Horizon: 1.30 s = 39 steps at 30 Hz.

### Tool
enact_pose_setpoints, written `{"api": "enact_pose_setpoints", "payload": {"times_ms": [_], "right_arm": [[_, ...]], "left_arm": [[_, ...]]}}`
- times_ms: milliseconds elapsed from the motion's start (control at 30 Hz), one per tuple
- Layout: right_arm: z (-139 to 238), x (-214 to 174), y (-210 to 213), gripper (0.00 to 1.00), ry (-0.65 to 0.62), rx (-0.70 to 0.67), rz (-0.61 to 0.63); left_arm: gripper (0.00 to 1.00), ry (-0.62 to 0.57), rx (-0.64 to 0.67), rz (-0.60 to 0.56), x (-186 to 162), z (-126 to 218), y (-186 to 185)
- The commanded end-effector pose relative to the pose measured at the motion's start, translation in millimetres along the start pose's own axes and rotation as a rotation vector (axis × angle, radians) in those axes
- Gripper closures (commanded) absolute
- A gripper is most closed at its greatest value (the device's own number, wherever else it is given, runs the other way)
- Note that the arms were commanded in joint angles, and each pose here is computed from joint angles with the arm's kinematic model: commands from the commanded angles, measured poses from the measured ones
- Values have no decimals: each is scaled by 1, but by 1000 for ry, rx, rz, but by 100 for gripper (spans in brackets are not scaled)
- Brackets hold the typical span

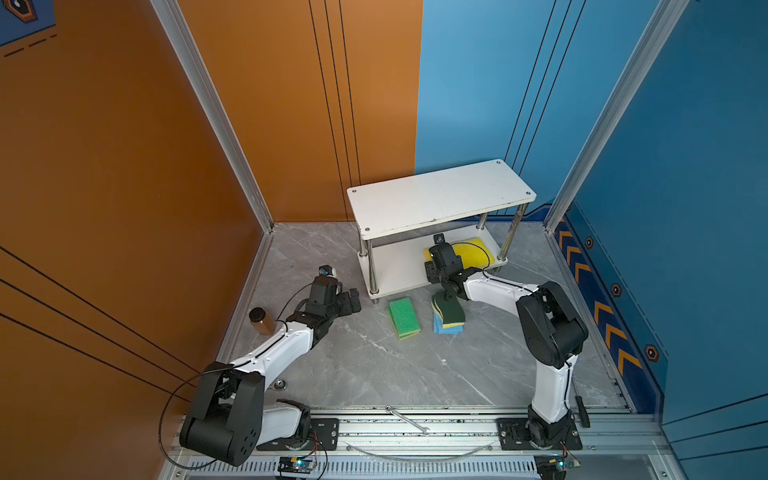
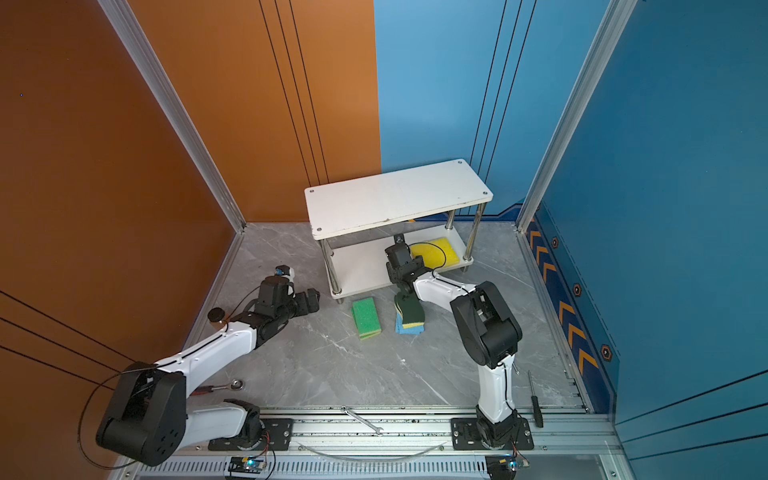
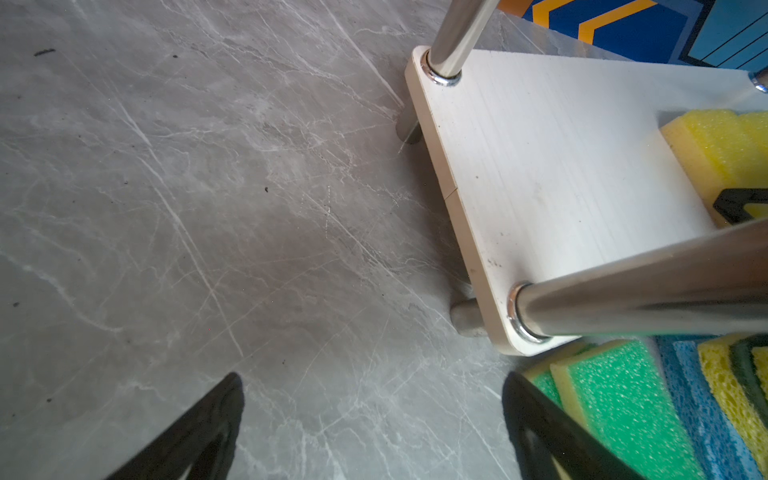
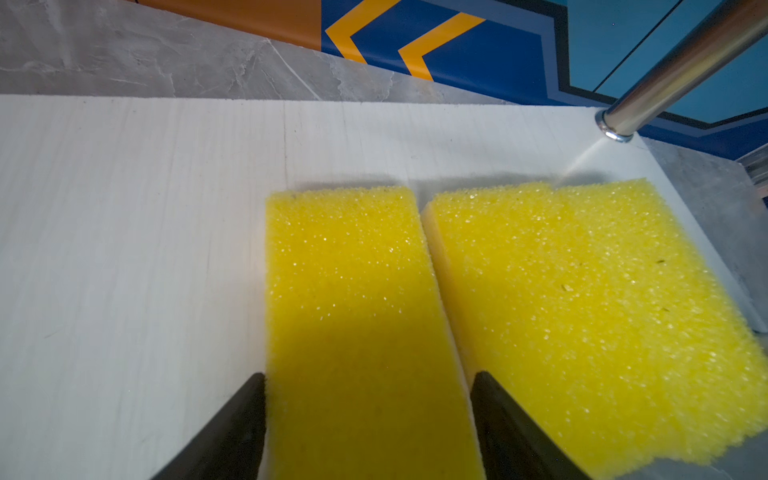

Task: Place and organize the cleaning sponges onto the shelf
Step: 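Set the sponge down and open the right gripper above it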

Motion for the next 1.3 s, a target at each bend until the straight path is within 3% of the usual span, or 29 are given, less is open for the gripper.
{"api": "enact_pose_setpoints", "payload": {"times_ms": [0,333,833,1133,1267], "right_arm": [[10,5,-5,25,-7,-30,-11],[11,3,-7,25,-2,-37,-11],[27,11,-10,16,-39,-32,2],[56,16,-9,13,-46,4,32],[78,11,-3,11,-12,82,69]], "left_arm": [[2,28,21,11,-7,-2,4],[2,31,21,12,-8,-3,4],[3,29,18,13,-8,-2,4],[2,26,16,12,-7,-2,4],[3,24,15,12,-6,-2,3]]}}
Point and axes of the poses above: each gripper's point midway between its finger pads, its own z axis back along the fingers, its own y axis along the line the jaws close on, x = y × z, the point moved 8 cm from there along z, back along the fingers, and after that the axes turned 11 degrees about -z, right-handed, at the moved point
